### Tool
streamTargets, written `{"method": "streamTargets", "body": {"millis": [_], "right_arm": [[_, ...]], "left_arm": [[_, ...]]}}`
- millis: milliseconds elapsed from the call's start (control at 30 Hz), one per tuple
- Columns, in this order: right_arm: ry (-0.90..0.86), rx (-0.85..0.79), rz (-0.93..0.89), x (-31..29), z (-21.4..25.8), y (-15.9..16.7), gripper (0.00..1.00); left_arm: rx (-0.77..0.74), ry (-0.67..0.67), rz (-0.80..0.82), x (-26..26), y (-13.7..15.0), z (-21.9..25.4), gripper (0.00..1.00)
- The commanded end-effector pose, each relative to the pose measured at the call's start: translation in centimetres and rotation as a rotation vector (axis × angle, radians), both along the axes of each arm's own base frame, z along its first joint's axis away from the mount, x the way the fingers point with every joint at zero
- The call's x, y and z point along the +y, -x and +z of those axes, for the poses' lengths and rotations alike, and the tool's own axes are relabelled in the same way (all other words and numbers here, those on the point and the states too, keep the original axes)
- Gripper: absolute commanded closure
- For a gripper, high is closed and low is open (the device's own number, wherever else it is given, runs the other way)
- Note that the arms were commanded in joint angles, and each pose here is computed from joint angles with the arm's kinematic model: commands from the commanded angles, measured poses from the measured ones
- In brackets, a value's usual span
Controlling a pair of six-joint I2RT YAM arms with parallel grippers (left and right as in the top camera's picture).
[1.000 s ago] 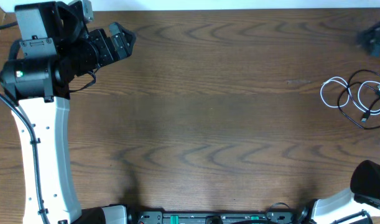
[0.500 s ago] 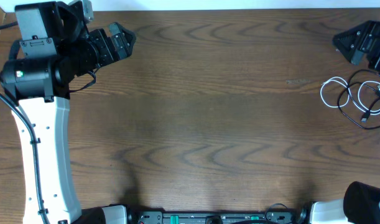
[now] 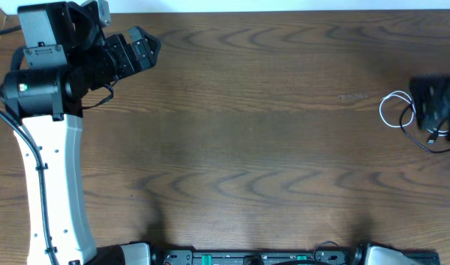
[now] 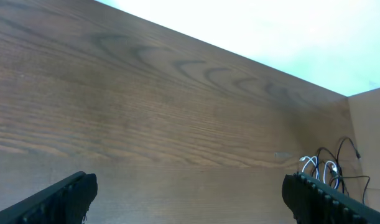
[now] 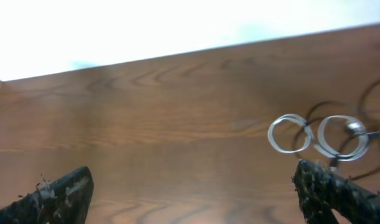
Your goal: Untangle cables
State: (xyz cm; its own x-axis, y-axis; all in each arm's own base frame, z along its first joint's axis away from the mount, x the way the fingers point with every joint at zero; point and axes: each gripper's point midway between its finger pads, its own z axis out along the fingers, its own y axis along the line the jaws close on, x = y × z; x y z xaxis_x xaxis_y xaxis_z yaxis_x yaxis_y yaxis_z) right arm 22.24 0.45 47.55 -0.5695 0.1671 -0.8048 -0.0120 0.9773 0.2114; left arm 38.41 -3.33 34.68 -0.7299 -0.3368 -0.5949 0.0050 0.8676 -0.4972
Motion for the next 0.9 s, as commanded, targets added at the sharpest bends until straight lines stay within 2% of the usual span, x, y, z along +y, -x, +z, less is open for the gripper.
{"method": "streamTargets", "body": {"millis": [0,233,400,867], "right_arm": [[0.088,0.007,-0.047,-1.1,-1.0,1.4,0.01],[0.167,-0.1,-0.127,-2.3,-2.7,3.5,0.01],[0.192,-0.225,-0.108,-1.7,-4.7,3.7,0.01],[0.192,-0.569,-0.046,-0.1,-15.8,0.3,0.01]], "left_arm": [[-0.002,-0.011,0.002,0.2,-0.1,0.0,0.0],[-0.002,-0.011,0.002,0.2,-0.1,0.0,0.0],[-0.002,-0.011,0.002,0.2,-0.1,0.0,0.0],[-0.002,-0.011,0.002,0.2,-0.1,0.0,0.0]]}}
